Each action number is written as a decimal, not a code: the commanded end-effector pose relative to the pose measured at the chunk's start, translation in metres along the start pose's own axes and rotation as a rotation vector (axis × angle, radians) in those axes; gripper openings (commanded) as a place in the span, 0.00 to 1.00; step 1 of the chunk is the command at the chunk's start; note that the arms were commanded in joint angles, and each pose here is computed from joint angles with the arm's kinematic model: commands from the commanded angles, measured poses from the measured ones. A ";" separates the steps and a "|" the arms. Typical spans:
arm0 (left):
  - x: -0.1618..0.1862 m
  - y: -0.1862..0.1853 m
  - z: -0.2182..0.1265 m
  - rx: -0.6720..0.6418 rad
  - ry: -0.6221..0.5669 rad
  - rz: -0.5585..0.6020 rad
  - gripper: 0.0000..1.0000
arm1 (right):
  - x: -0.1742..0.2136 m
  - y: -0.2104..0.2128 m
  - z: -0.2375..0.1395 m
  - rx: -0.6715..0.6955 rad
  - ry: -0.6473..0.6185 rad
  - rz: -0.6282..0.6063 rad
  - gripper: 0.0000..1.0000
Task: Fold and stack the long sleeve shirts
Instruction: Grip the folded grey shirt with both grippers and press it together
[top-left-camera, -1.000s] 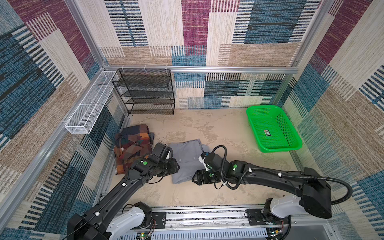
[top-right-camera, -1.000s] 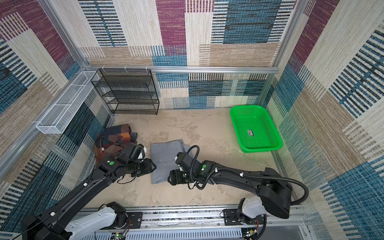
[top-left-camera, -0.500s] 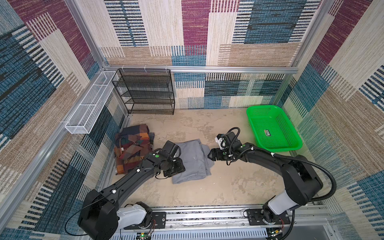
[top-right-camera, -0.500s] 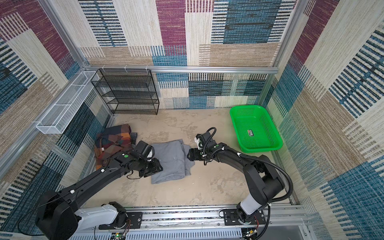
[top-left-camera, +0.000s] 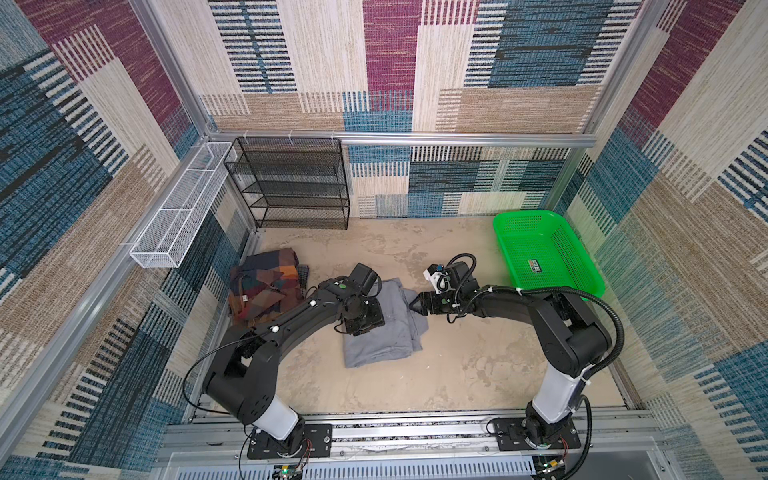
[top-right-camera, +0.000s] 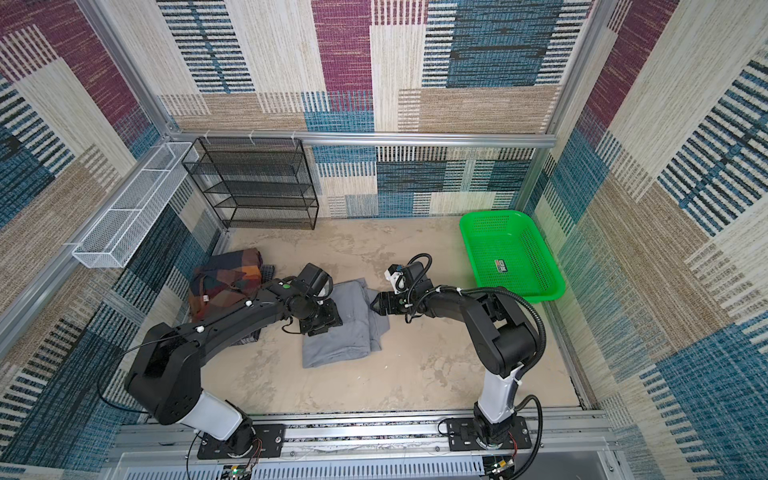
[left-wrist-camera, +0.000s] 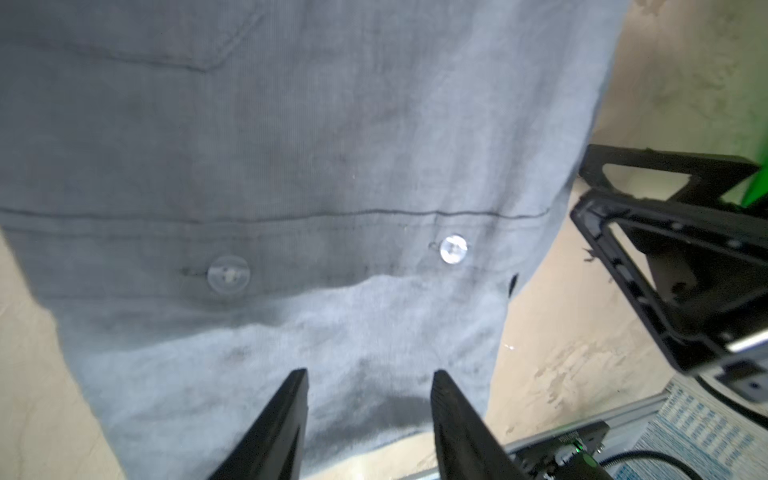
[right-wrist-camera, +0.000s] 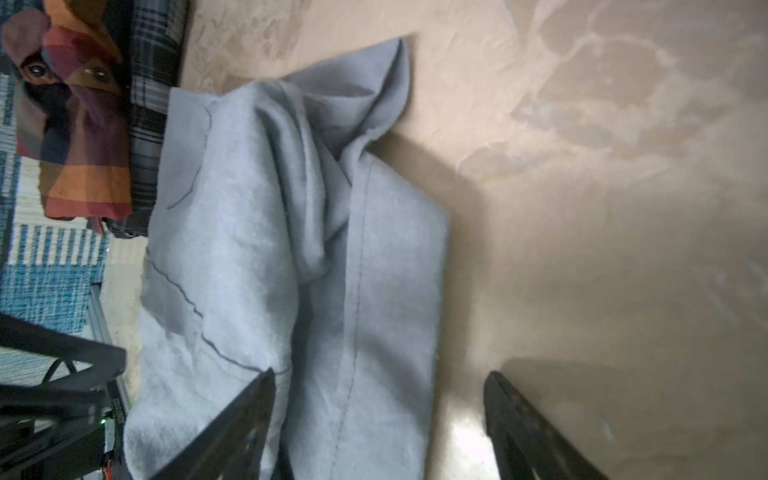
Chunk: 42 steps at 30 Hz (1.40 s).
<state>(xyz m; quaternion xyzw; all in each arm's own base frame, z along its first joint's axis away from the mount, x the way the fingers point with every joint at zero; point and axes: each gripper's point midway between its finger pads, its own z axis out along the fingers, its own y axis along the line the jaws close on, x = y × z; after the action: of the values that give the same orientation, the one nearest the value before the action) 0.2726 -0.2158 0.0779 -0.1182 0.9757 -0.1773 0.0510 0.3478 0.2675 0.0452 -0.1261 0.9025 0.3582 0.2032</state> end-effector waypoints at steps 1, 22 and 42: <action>-0.011 -0.002 0.009 -0.016 -0.023 -0.021 0.51 | 0.009 0.005 0.009 -0.076 0.017 -0.003 0.79; -0.001 0.009 0.062 -0.030 0.043 -0.092 0.50 | 0.040 0.041 0.028 -0.213 0.052 0.164 0.67; 0.006 0.015 0.063 -0.025 0.044 -0.085 0.49 | 0.016 0.046 0.019 -0.213 -0.073 0.210 0.35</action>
<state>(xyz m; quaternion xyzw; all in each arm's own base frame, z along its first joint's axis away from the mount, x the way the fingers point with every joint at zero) 0.2877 -0.2349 0.0281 -0.1470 0.9679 -0.1982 0.0468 0.3193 0.3048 0.0394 -0.0392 0.8751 0.4494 0.1753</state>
